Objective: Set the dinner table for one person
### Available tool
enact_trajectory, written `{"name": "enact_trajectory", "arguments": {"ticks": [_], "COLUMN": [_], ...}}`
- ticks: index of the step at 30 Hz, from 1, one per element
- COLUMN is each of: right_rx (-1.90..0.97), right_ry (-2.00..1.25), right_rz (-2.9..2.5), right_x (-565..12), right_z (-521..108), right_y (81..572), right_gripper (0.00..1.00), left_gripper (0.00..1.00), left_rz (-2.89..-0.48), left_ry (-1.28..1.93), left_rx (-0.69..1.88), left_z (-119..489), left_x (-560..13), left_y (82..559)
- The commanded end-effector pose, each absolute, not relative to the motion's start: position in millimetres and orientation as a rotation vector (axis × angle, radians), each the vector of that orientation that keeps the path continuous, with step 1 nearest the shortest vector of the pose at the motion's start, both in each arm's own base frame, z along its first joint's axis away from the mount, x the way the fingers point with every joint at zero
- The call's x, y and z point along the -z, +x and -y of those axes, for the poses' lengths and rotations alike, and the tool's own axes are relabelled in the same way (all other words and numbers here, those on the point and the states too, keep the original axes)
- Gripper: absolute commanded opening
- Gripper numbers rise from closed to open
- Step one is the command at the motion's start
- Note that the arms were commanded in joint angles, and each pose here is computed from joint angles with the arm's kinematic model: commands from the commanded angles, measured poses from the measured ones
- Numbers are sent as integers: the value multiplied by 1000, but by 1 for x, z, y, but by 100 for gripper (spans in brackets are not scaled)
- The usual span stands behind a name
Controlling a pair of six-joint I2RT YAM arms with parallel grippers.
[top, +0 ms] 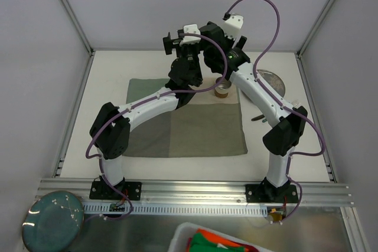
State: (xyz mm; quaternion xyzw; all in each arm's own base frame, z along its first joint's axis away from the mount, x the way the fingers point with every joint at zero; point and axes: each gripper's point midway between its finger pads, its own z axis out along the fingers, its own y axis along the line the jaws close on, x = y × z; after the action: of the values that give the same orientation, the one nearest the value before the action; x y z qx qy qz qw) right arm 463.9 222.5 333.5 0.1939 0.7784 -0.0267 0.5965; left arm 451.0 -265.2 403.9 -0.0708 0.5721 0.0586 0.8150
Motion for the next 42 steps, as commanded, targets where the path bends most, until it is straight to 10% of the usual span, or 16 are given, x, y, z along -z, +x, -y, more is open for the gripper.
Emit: {"name": "enact_trajectory", "arguments": {"ticks": [1, 42], "right_rx": [-82, -190], "right_ry": [384, 377], "right_rz": [-1884, -1989], "right_x": [-315, -301], "right_z": [-276, -299], "right_y": [446, 449], "right_gripper": [97, 97], "left_gripper": [99, 99], "left_rz": [-1236, -1287], "left_ry": [163, 140], "left_rx": [-49, -79], "left_z": [343, 323], "left_x": [-384, -374], "left_y": [426, 427]}}
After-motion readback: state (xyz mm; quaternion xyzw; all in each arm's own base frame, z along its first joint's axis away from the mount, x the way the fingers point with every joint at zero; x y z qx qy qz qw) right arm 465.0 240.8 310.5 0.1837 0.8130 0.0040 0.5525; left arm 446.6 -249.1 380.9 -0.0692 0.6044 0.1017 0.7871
